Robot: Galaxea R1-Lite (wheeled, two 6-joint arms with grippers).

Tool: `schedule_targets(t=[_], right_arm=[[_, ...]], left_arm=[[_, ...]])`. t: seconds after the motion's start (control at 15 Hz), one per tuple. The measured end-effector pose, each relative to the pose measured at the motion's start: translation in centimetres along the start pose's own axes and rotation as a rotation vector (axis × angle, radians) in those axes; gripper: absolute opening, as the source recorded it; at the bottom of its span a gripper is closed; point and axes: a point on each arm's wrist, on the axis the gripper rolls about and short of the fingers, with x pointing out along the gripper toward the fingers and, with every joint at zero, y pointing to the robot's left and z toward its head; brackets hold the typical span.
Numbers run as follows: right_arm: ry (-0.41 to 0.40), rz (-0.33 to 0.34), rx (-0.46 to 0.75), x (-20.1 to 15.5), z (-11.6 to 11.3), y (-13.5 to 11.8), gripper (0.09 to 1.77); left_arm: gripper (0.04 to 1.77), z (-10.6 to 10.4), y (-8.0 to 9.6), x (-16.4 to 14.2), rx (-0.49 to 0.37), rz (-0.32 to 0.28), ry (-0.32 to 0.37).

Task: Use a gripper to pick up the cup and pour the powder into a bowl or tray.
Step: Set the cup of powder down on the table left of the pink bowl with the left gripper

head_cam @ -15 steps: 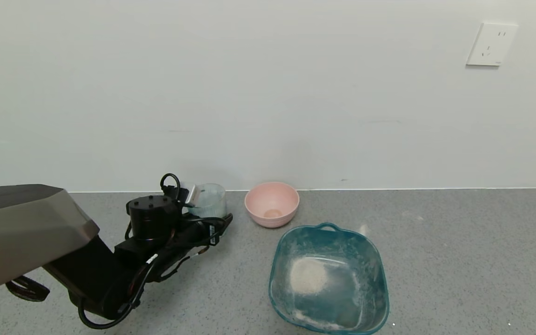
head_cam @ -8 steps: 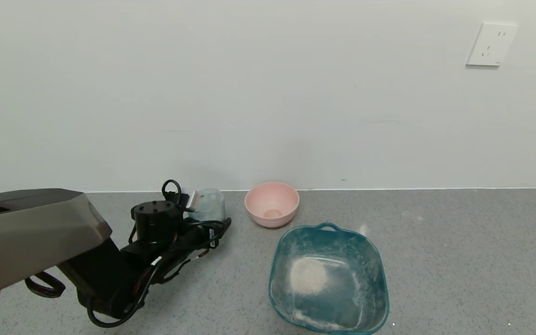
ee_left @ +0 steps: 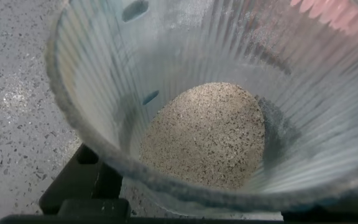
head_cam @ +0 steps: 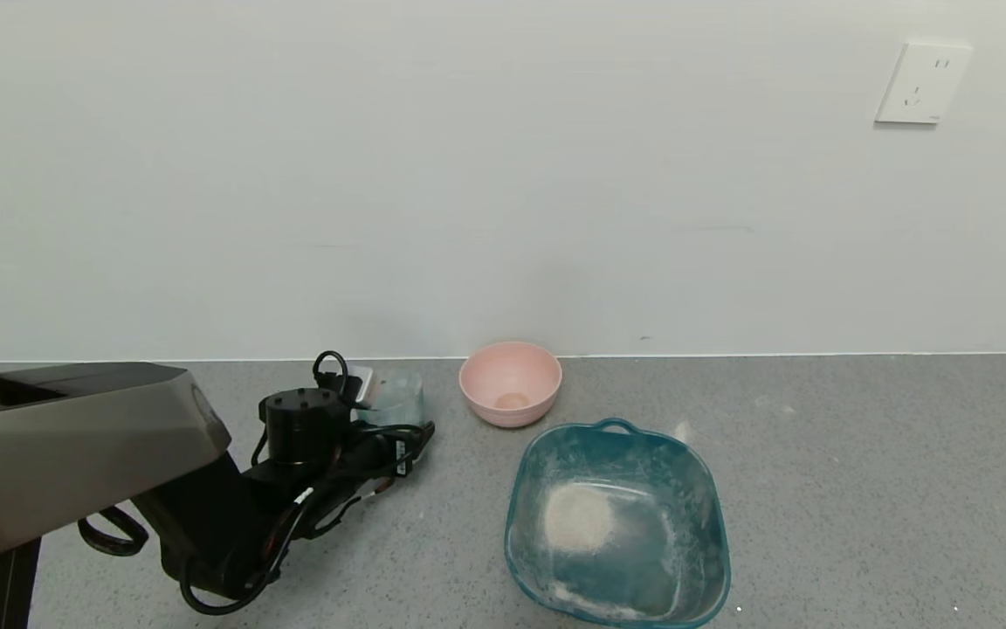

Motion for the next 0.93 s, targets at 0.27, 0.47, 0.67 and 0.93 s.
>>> schedule_targets(t=[0.27,0.47,0.67,0.93], right_arm=[[0.0,0.0,0.0,0.0,0.0,0.0,1.71],[0.0,0.0,0.0,0.0,0.0,0.0,1.71],[0.0,0.0,0.0,0.0,0.0,0.0,1.71],[0.0,0.0,0.0,0.0,0.0,0.0,1.71]], left_arm=[[1.32,-0.35,0.01,0.15,-0.008,0.0,0.01],[1.32,-0.43,-0.01,0.14,-0.008,0.0,0.014],[1.32,-0.48,-0.03,0.12,-0.008,0.0,0.016],[1.32,-0.68,-0.11,0.22,-0.01,-0.003,0.02]])
